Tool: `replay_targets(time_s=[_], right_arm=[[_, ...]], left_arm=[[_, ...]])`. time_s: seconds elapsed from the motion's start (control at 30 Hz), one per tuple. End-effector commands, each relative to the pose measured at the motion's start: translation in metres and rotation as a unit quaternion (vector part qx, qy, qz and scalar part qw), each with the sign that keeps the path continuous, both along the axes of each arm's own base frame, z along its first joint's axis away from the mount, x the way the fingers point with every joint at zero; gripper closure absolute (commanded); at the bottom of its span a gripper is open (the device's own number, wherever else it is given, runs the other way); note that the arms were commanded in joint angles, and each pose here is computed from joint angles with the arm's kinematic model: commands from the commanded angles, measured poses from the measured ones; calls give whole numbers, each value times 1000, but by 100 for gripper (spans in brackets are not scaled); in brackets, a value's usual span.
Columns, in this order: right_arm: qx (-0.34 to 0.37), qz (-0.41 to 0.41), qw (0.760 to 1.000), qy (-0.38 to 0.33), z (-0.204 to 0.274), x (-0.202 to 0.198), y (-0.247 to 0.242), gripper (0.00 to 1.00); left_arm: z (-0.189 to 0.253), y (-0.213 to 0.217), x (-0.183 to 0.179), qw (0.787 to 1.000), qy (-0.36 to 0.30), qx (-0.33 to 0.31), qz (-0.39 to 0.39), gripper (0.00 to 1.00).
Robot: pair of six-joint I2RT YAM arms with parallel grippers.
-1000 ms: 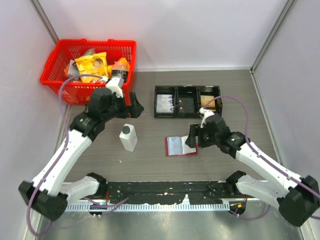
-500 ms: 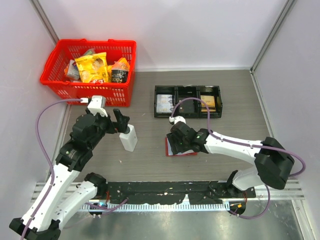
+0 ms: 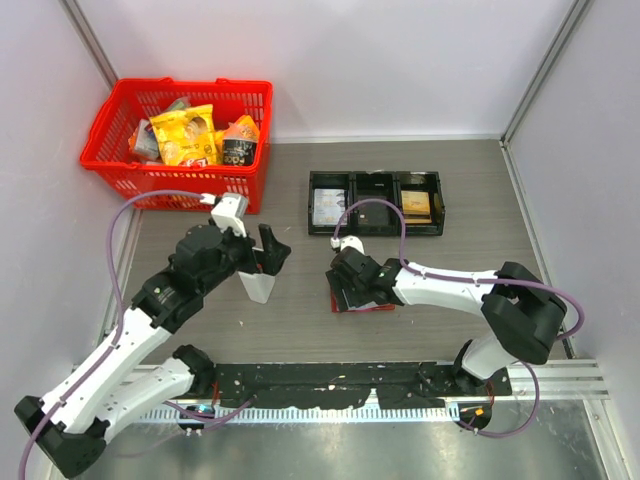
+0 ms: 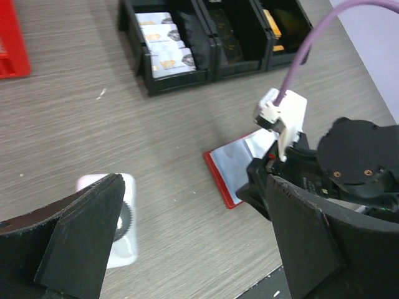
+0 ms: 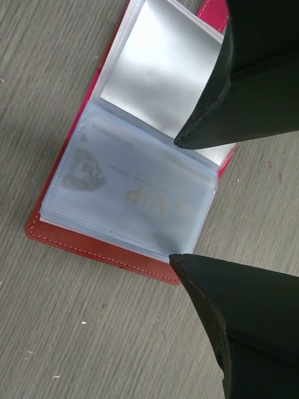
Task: Take the credit cards out of the card holder
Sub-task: Remove the credit card from the card holder.
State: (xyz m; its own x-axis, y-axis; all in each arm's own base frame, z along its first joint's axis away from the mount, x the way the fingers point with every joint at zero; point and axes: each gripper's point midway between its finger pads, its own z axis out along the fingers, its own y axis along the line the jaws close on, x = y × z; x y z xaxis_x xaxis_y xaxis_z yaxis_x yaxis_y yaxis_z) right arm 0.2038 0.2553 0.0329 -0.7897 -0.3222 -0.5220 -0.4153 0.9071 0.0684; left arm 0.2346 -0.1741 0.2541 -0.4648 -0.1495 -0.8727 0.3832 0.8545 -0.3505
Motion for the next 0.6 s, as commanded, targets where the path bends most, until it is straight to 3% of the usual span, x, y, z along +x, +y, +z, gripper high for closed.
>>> replay_targets(time_s=[0.0, 0.57], right_arm=[[9, -16, 999, -35, 9, 16, 7, 28], [29, -37, 999, -25, -17, 6, -9, 38]], left_arm=[[32, -22, 3, 999, -39, -37, -10, 0], [14, -90, -23, 997, -19, -19, -78, 0]])
